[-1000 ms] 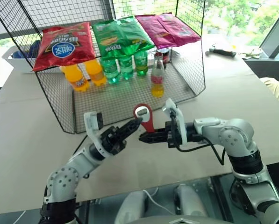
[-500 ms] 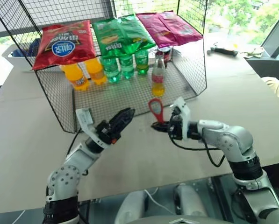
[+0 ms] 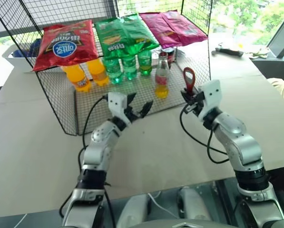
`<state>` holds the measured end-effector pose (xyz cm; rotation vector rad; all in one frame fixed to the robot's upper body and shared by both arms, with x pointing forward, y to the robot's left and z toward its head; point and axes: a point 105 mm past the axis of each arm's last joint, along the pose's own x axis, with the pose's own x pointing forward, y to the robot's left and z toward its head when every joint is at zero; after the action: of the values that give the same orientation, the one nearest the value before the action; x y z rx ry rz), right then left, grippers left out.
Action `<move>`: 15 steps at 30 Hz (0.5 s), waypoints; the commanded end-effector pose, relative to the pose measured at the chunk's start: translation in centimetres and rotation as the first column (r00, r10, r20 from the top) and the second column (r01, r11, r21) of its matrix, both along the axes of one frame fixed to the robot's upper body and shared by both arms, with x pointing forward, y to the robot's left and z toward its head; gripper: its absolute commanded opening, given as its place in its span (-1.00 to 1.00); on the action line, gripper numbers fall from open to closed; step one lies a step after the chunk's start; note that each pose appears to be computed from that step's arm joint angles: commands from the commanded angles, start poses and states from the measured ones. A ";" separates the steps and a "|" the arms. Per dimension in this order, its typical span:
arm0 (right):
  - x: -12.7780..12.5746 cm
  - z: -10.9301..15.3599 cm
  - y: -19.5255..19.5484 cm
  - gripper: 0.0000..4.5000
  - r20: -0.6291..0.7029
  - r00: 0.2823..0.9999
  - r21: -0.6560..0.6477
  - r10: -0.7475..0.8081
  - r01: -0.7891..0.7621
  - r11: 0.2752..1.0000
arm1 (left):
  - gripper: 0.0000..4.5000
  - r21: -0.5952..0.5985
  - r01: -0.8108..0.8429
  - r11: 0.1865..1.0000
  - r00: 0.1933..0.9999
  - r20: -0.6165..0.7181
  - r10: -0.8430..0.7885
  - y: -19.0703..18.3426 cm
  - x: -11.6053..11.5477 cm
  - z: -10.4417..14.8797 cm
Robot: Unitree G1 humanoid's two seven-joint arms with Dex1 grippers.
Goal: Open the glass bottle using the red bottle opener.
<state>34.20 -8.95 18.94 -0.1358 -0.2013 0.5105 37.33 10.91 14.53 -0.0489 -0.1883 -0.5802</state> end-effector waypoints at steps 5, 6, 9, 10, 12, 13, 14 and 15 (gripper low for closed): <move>-1.3 2.9 -0.2 -1.00 0.177 0.983 -0.018 -0.052 0.056 0.998 | 0.98 0.007 0.027 1.000 0.992 0.119 -0.028 -3.0 2.7 2.7; -1.4 2.8 -0.1 -1.00 0.182 0.982 -0.029 -0.051 0.057 0.998 | 0.98 0.007 0.033 0.999 0.991 0.126 -0.034 -3.4 3.0 3.0; -1.7 2.6 0.1 -1.00 0.195 0.980 -0.062 -0.045 0.058 0.996 | 0.98 0.013 0.019 1.000 0.988 0.151 -0.020 -4.2 4.2 3.9; -1.7 2.6 0.1 -1.00 0.198 0.979 -0.063 -0.046 0.060 0.996 | 0.98 0.013 0.011 1.000 0.987 0.159 -0.013 -4.4 4.6 4.1; -1.9 2.7 0.1 -1.00 0.206 0.977 -0.068 -0.052 0.067 0.995 | 0.98 0.020 -0.012 1.000 0.986 0.165 0.009 -4.8 5.4 4.5; -1.9 2.7 0.1 -1.00 0.209 0.976 -0.070 -0.053 0.069 0.995 | 0.98 0.023 -0.018 1.000 0.986 0.168 0.014 -4.9 5.6 4.6; -1.9 2.7 0.1 -1.00 0.212 0.976 -0.073 -0.055 0.072 0.995 | 0.98 0.025 -0.020 0.999 0.985 0.170 0.015 -5.1 5.7 4.6; -2.0 2.7 0.2 -1.00 0.214 0.975 -0.074 -0.056 0.073 0.995 | 0.98 0.026 -0.020 0.999 0.985 0.171 0.015 -5.1 5.8 4.6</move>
<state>33.03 -8.94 19.88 -0.2687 -0.3012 0.4443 43.09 5.83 18.30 0.0217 -0.3068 -0.5781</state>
